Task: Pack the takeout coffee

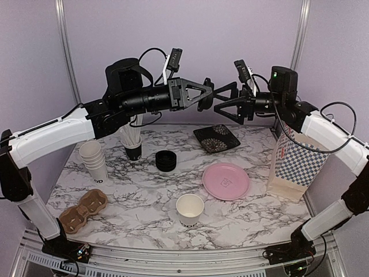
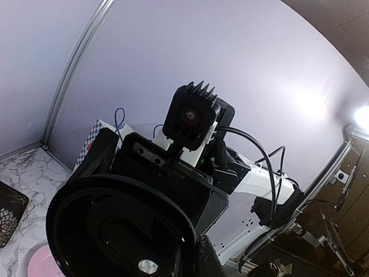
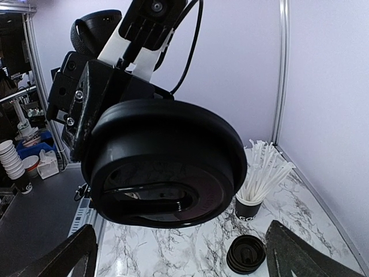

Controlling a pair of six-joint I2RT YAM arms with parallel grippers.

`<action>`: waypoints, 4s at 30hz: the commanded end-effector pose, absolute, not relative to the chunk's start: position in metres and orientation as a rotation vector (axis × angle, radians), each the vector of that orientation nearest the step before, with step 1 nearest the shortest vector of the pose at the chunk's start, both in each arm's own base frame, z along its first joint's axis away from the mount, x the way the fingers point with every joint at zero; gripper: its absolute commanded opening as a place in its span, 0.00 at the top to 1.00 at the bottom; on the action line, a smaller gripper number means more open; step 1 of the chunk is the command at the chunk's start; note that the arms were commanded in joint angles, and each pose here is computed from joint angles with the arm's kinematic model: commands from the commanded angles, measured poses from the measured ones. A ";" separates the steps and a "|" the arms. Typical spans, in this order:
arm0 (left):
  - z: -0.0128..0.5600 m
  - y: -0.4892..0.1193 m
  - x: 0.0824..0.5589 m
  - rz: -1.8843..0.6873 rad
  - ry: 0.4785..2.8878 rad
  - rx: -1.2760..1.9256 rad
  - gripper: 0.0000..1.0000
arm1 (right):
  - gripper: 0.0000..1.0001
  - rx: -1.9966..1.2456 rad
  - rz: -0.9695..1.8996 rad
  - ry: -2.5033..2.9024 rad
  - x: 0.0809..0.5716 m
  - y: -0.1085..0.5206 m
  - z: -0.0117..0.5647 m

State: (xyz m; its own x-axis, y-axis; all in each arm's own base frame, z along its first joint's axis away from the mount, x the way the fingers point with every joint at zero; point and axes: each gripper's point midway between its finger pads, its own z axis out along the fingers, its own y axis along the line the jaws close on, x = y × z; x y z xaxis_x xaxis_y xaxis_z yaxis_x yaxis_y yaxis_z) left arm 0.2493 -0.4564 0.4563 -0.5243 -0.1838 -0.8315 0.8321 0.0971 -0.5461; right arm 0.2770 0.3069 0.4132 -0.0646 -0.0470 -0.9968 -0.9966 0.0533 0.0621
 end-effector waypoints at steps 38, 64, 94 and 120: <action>0.455 -0.466 0.256 -1.625 1.530 0.627 0.67 | 0.25 -1.202 1.256 1.224 0.268 0.327 0.431; 0.334 -0.288 0.310 -0.419 1.798 0.496 0.24 | 0.27 -1.769 0.731 1.474 0.241 0.320 0.291; 0.333 -0.254 0.302 -0.356 1.742 0.473 0.22 | 0.25 -2.322 0.457 1.650 0.179 0.346 0.177; 0.328 -0.260 0.302 -0.371 1.754 0.501 0.21 | 0.27 -2.370 0.457 1.665 0.169 0.357 0.165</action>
